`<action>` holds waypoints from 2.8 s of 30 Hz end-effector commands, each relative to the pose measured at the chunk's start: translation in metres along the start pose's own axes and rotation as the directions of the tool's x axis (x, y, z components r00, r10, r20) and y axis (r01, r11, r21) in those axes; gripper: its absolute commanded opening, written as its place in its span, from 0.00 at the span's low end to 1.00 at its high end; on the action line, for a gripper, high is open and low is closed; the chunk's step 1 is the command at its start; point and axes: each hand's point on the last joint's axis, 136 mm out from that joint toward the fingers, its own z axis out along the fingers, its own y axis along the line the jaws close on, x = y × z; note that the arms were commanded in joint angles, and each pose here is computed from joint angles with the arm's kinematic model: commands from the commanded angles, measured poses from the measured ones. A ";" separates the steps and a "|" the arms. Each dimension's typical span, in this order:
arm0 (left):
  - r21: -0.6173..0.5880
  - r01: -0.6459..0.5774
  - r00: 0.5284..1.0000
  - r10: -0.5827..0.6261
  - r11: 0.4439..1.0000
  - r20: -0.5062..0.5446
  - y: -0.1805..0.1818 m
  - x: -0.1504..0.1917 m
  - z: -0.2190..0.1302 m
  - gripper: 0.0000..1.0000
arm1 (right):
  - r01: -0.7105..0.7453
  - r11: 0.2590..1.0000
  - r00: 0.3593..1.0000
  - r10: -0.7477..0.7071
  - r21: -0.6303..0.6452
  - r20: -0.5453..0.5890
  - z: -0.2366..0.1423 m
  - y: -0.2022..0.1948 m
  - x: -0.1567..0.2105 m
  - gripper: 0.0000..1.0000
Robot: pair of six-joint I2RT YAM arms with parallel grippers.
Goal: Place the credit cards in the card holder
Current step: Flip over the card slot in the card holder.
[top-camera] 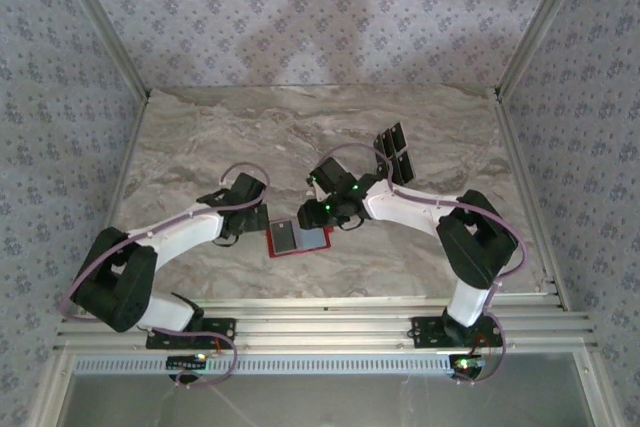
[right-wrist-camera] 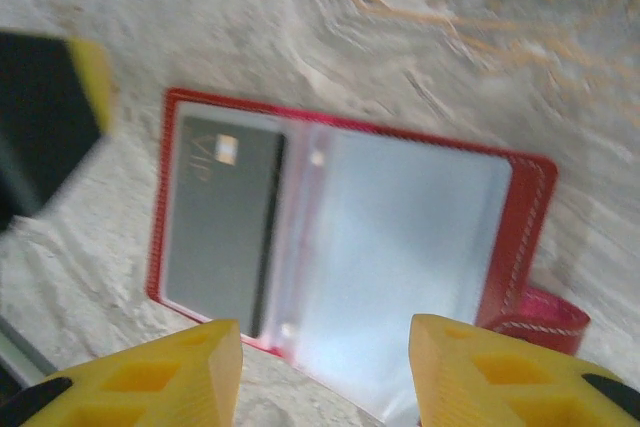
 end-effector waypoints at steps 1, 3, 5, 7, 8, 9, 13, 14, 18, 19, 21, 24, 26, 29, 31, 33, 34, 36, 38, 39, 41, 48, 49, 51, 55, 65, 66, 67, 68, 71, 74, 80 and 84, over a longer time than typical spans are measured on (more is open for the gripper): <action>-0.002 -0.008 0.999 0.008 1.000 0.041 0.005 -0.015 -0.016 1.00 | -0.038 0.999 0.999 0.038 0.002 0.000 -0.001 -0.003 0.007 0.50; 0.007 -0.006 0.999 0.005 1.000 0.046 0.006 -0.016 -0.021 1.00 | -0.045 0.999 0.999 0.045 0.001 -0.006 -0.001 -0.004 0.013 0.51; 0.017 0.004 0.999 -0.004 1.000 0.046 0.008 -0.013 -0.024 1.00 | -0.050 0.999 0.999 0.050 0.002 -0.011 -0.001 -0.005 0.020 0.51; 0.030 0.015 0.999 -0.016 0.999 0.043 0.009 -0.009 -0.025 1.00 | -0.054 0.999 0.998 0.054 0.001 -0.016 -0.001 -0.004 0.027 0.51; 0.035 0.021 0.999 -0.023 0.999 0.042 0.009 -0.007 -0.025 1.00 | -0.066 0.998 0.998 0.066 0.003 -0.017 0.000 -0.005 0.029 0.51; 0.041 0.027 0.999 -0.028 0.999 0.039 0.009 -0.005 -0.025 1.00 | -0.071 0.997 0.997 0.071 0.005 -0.017 0.000 -0.005 0.031 0.51; 0.048 0.036 0.999 -0.038 0.998 0.025 0.011 0.003 -0.023 1.00 | -0.083 0.996 0.996 0.083 0.017 -0.021 0.002 -0.007 0.039 0.52; 0.047 0.036 0.999 -0.037 0.998 0.022 0.011 0.004 -0.022 1.00 | -0.088 0.996 0.996 0.088 0.020 -0.024 0.003 -0.008 0.040 0.52; 0.050 0.041 0.999 -0.042 0.998 0.018 0.011 0.007 -0.020 1.00 | -0.096 0.995 0.995 0.097 0.027 -0.034 0.007 -0.009 0.044 0.52; 0.052 0.039 0.999 -0.040 0.998 0.017 0.011 0.008 -0.020 1.00 | -0.099 0.995 0.994 0.100 0.030 -0.038 0.008 -0.010 0.046 0.52; 0.053 0.041 0.999 -0.042 0.998 0.016 0.011 0.008 -0.020 1.00 | -0.101 0.994 0.994 0.102 0.033 -0.041 0.010 -0.010 0.046 0.52; 0.054 0.042 0.999 -0.043 0.998 0.016 0.010 0.009 -0.019 1.00 | -0.102 0.994 0.994 0.103 0.034 -0.042 0.013 -0.010 0.045 0.51; 0.055 0.043 0.999 -0.044 0.998 0.016 0.010 0.010 -0.019 1.00 | -0.100 0.994 0.994 0.101 0.033 -0.045 0.015 -0.010 0.044 0.51; 0.055 0.042 0.999 -0.043 0.998 0.014 0.010 0.011 -0.018 1.00 | -0.100 0.995 0.994 0.102 0.028 -0.050 0.017 -0.008 0.044 0.50; 0.056 0.042 0.999 -0.043 0.998 0.015 0.010 0.010 -0.018 1.00 | -0.101 0.994 0.993 0.103 0.028 -0.054 0.019 -0.008 0.044 0.49; 0.056 0.043 0.999 -0.044 0.997 0.015 0.010 0.010 -0.018 1.00 | -0.103 0.994 0.993 0.104 0.026 -0.055 0.019 -0.008 0.044 0.49; 0.055 0.042 0.999 -0.043 0.998 0.016 0.010 0.010 -0.017 1.00 | -0.100 0.995 0.994 0.101 0.019 -0.052 0.018 -0.007 0.045 0.49; 0.059 0.040 0.999 -0.041 0.997 0.016 0.009 0.010 -0.017 1.00 | -0.095 0.995 0.994 0.096 0.013 -0.046 0.015 -0.005 0.044 0.49; 0.060 0.040 0.999 -0.041 0.997 0.015 0.009 0.011 -0.017 1.00 | -0.089 0.996 0.995 0.090 0.017 -0.043 0.012 -0.004 0.044 0.49; 0.060 0.039 0.999 -0.039 0.997 0.013 0.008 0.011 -0.016 1.00 | -0.084 0.996 0.996 0.085 0.020 -0.041 0.010 -0.004 0.044 0.49; 0.062 0.039 0.999 -0.040 0.997 0.012 0.007 0.011 -0.016 1.00 | -0.082 0.996 0.996 0.083 0.027 -0.039 0.009 -0.005 0.045 0.49; 0.064 0.038 0.999 -0.039 0.997 0.013 0.007 0.012 -0.016 1.00 | -0.095 0.994 0.995 0.097 0.054 -0.036 0.006 -0.012 0.049 0.48; 0.064 0.037 0.999 -0.038 0.997 0.013 0.007 0.013 -0.016 1.00 | -0.096 0.994 0.995 0.098 0.055 -0.036 0.005 -0.012 0.050 0.48; 0.065 0.037 0.999 -0.038 0.997 0.013 0.006 0.012 -0.016 1.00 | -0.101 0.993 0.994 0.104 0.059 -0.040 0.006 -0.013 0.052 0.47; 0.064 0.037 0.999 -0.038 0.997 0.014 0.006 0.012 -0.016 1.00 | -0.108 0.992 0.992 0.112 0.067 -0.051 0.010 -0.016 0.056 0.47; 0.062 0.036 0.999 -0.037 0.997 0.014 0.006 0.012 -0.015 1.00 | -0.115 0.991 0.991 0.119 0.066 -0.067 0.019 -0.017 0.057 0.46; 0.062 0.036 0.999 -0.037 0.997 0.013 0.006 0.012 -0.015 1.00 | -0.116 0.991 0.991 0.120 0.066 -0.066 0.019 -0.017 0.056 0.46; 0.063 0.036 0.999 -0.037 0.997 0.014 0.005 0.012 -0.015 1.00 | -0.116 0.991 0.991 0.120 0.066 -0.066 0.019 -0.017 0.056 0.45; 0.064 0.034 0.999 -0.035 0.997 0.014 0.005 0.012 -0.015 1.00 | -0.115 0.991 0.990 0.119 0.066 -0.069 0.020 -0.017 0.056 0.45; 0.063 0.035 0.999 -0.036 0.997 0.014 0.005 0.012 -0.015 1.00 | -0.115 0.991 0.990 0.120 0.061 -0.070 0.022 -0.016 0.055 0.45; 0.064 0.034 0.999 -0.035 0.997 0.015 0.004 0.012 -0.015 1.00 | -0.118 0.992 0.990 0.121 0.054 -0.066 0.022 -0.015 0.053 0.45; 0.063 0.031 0.999 -0.031 0.998 0.011 0.003 0.013 -0.014 1.00 | -0.113 0.993 0.992 0.115 0.046 -0.056 0.021 -0.010 0.047 0.43; 0.064 0.030 0.999 -0.030 0.997 0.010 0.003 0.014 -0.013 1.00 | -0.112 0.993 0.992 0.115 0.046 -0.051 0.021 -0.010 0.045 0.42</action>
